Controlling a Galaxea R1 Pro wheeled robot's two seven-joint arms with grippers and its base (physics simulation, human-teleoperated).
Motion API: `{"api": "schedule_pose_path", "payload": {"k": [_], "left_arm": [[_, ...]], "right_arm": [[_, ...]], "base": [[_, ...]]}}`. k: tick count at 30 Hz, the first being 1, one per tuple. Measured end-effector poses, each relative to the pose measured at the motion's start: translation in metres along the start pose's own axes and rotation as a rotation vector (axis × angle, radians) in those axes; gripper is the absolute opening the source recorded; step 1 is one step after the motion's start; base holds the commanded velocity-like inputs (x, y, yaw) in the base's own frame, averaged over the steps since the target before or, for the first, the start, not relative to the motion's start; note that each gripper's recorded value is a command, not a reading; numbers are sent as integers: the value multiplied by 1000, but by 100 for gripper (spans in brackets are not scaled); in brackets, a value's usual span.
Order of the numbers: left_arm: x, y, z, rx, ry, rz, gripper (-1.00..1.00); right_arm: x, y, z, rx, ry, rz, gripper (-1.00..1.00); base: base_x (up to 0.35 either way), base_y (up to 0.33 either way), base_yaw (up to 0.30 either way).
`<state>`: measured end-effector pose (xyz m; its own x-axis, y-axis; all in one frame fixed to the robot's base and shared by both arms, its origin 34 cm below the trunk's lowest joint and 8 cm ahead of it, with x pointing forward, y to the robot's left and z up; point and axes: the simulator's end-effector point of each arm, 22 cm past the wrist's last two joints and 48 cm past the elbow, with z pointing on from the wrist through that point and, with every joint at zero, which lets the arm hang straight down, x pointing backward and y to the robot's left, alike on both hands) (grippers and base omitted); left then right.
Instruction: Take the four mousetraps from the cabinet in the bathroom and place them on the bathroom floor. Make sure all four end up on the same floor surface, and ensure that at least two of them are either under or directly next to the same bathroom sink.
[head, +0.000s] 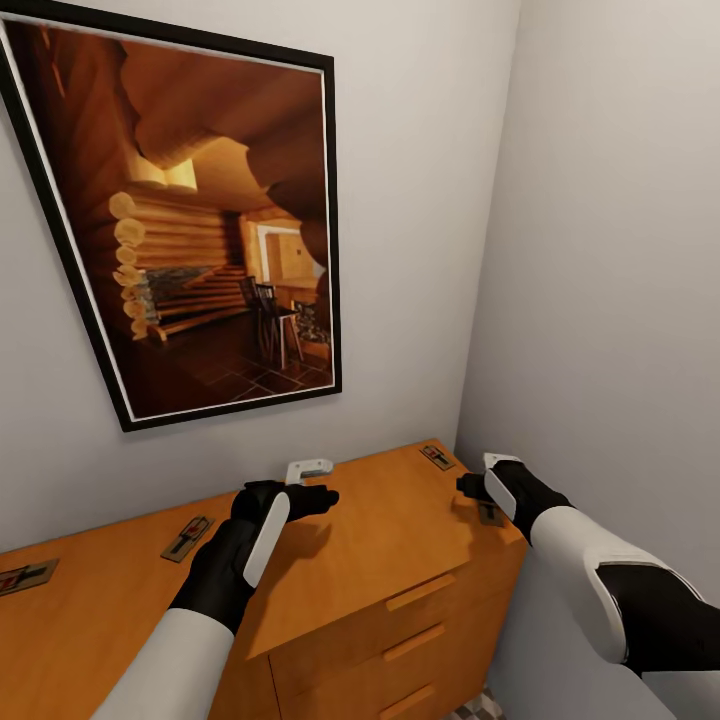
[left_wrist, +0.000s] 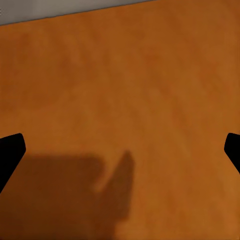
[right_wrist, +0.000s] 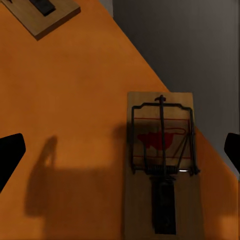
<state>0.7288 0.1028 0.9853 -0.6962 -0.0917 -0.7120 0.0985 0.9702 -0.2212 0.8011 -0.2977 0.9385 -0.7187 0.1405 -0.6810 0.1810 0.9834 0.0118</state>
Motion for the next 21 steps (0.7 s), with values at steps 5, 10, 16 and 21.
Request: {"api": "schedule_pose_path", "payload": {"k": [5, 10, 16, 21], "left_arm": [[0, 0, 0, 0, -1, 1, 100], [0, 0, 0, -1, -1, 1, 100], [0, 0, 0, -1, -1, 1, 100], [0, 0, 0, 0, 1, 1, 100]], "right_arm": [[0, -5, 0, 7, 0, 1, 100], [0, -6, 0, 10, 1, 1, 100], [0, -7, 1, 9, 2, 2, 100], [1, -7, 1, 9, 4, 2, 100]], "base": [[0, 0, 0], [0, 0, 0], [0, 0, 0], [0, 0, 0]]}}
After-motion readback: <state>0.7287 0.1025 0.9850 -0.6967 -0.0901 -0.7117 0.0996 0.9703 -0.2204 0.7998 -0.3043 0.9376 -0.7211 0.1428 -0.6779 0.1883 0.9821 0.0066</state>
